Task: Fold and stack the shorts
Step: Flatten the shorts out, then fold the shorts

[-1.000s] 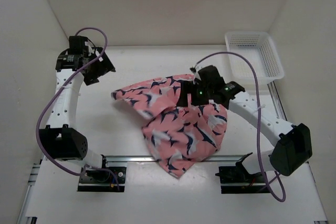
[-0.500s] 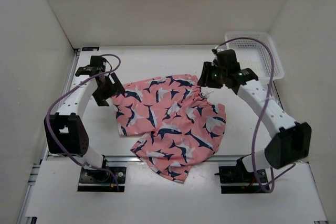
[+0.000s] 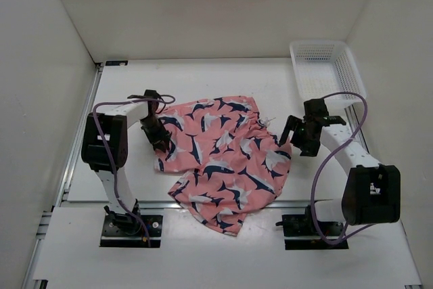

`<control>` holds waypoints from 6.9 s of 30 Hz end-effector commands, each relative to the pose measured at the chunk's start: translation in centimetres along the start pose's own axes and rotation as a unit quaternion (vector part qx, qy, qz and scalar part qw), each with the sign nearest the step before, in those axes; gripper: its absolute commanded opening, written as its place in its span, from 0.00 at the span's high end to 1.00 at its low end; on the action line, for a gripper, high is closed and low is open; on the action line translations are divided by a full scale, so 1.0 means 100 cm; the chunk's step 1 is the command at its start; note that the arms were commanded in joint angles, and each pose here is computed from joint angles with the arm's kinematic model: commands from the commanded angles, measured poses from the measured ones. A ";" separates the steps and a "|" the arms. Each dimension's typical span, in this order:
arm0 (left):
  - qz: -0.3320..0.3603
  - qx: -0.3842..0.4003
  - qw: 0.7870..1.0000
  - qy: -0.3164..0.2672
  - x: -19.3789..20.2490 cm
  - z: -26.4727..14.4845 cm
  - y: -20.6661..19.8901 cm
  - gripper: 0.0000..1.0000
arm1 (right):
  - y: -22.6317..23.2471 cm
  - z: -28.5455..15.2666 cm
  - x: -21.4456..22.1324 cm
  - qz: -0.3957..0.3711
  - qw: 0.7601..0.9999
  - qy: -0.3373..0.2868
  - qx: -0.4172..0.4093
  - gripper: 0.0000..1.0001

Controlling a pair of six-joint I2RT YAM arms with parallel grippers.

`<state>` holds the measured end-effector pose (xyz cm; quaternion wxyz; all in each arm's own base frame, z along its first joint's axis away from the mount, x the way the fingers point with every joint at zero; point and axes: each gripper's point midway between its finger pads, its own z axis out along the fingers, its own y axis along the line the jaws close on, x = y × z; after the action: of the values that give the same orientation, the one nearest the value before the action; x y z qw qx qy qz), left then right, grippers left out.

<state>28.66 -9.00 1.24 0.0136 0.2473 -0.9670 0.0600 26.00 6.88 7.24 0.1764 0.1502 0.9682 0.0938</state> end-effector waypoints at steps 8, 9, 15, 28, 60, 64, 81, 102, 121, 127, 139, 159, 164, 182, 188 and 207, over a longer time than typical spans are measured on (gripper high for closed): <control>0.017 0.054 0.997 -0.046 -0.093 0.000 -0.069 0.90 | 0.004 0.016 -0.018 0.030 0.997 -0.006 -0.075 0.18; 0.019 0.026 0.999 -0.025 -0.096 0.010 -0.065 0.90 | 0.006 0.019 -0.014 0.036 0.996 0.003 -0.081 0.18; 0.038 0.097 0.985 -0.138 -0.208 -0.055 -0.140 0.90 | 0.031 0.031 -0.007 0.031 0.992 0.022 -0.124 0.20; 0.090 0.124 0.960 -0.236 -0.151 -0.192 -0.101 0.06 | 0.094 0.066 0.010 0.029 0.984 0.070 -0.163 0.71; -0.087 0.051 0.995 -0.023 0.123 -0.023 0.042 0.16 | 0.064 0.043 0.002 0.075 0.988 0.012 -0.133 0.29; -0.088 0.040 0.995 -0.014 0.126 -0.016 0.043 0.16 | 0.064 0.052 0.004 0.080 0.987 0.028 -0.138 0.31; -0.065 0.006 0.998 -0.007 0.141 -0.001 0.051 0.17 | 0.065 0.055 0.011 0.081 0.985 0.043 -0.145 0.32; -0.062 0.011 0.995 -0.080 0.100 -0.034 0.020 0.90 | 0.088 0.071 -0.004 0.071 0.979 0.053 -0.184 0.87; -0.039 0.292 0.800 -0.523 0.063 -0.479 0.019 0.90 | 0.122 -0.251 -0.067 -0.105 0.934 -0.229 -0.252 0.99; -0.045 0.392 0.663 -0.636 0.123 -0.580 0.077 0.90 | 0.129 -0.375 -0.032 -0.174 0.866 -0.318 -0.346 0.99; -0.061 0.374 0.585 -0.717 0.122 -0.640 0.101 0.90 | 0.123 -0.437 -0.021 -0.130 0.843 -0.362 -0.376 0.99; 0.036 0.101 0.837 -0.537 -0.222 -0.359 -0.113 0.90 | 0.116 -0.029 -0.167 -0.018 0.985 -0.142 -0.097 0.99; 0.036 0.116 0.857 -0.500 -0.267 -0.312 -0.116 0.90 | 0.131 0.022 -0.199 0.006 0.988 -0.111 -0.106 0.99; 0.073 0.144 0.911 -0.378 -0.064 -0.288 -0.041 0.90 | 0.107 -0.019 -0.135 -0.022 0.989 -0.090 -0.116 0.99; 0.067 0.178 0.932 -0.309 0.029 -0.231 -0.023 0.90 | 0.060 -0.024 -0.081 -0.031 0.994 -0.079 -0.062 0.99; 0.082 0.101 0.983 -0.133 0.164 -0.105 0.018 0.90 | -0.001 -0.022 0.020 0.011 0.999 -0.045 -0.018 0.99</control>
<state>14.62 -15.21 13.76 -0.1623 0.1438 -0.9639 0.1547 23.69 7.40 8.57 0.2172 0.1508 0.9581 0.1096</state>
